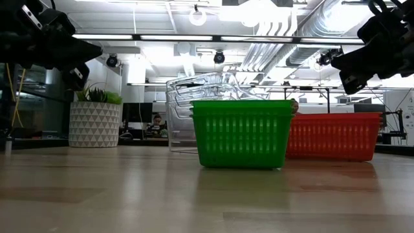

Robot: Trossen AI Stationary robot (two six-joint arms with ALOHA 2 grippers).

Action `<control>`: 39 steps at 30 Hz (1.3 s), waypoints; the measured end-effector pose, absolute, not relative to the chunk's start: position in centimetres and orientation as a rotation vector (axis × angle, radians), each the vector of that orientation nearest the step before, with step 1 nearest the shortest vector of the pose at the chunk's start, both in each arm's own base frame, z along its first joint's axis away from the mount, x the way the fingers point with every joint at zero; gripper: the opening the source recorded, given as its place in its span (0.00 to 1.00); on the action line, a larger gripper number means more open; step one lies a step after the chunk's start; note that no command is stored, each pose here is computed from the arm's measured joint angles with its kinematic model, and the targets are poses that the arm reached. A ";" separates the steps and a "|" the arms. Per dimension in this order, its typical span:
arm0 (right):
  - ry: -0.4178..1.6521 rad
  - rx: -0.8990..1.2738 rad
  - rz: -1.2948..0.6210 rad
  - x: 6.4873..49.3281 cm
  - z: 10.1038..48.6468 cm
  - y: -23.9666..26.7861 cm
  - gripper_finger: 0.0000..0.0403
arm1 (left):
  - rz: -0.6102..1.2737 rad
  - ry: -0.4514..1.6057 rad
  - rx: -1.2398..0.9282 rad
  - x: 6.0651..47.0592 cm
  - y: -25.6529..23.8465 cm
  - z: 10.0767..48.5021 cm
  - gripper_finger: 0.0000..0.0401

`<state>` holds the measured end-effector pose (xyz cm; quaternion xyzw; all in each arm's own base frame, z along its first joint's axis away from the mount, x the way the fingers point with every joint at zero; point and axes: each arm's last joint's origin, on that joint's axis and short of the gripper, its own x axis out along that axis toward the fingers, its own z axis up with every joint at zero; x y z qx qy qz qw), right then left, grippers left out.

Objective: Stack baskets by color
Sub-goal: Return to Home Position

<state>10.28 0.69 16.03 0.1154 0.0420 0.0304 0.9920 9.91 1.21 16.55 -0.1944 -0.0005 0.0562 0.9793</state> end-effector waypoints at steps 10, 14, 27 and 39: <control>0.085 0.231 0.060 10.3 16.0 0.7 0.00 | 0.113 -0.001 -0.392 9.9 1.2 16.5 0.00; 0.085 0.231 0.060 10.3 16.0 0.7 0.00 | 0.115 -0.001 -0.393 9.9 1.2 16.5 0.00; 0.085 0.231 0.060 10.3 16.0 0.7 0.00 | 0.291 -0.020 -0.215 9.9 1.8 16.7 0.00; 0.085 0.232 0.060 10.3 16.0 0.7 0.00 | 0.016 -0.036 -0.133 9.7 -0.3 17.0 0.00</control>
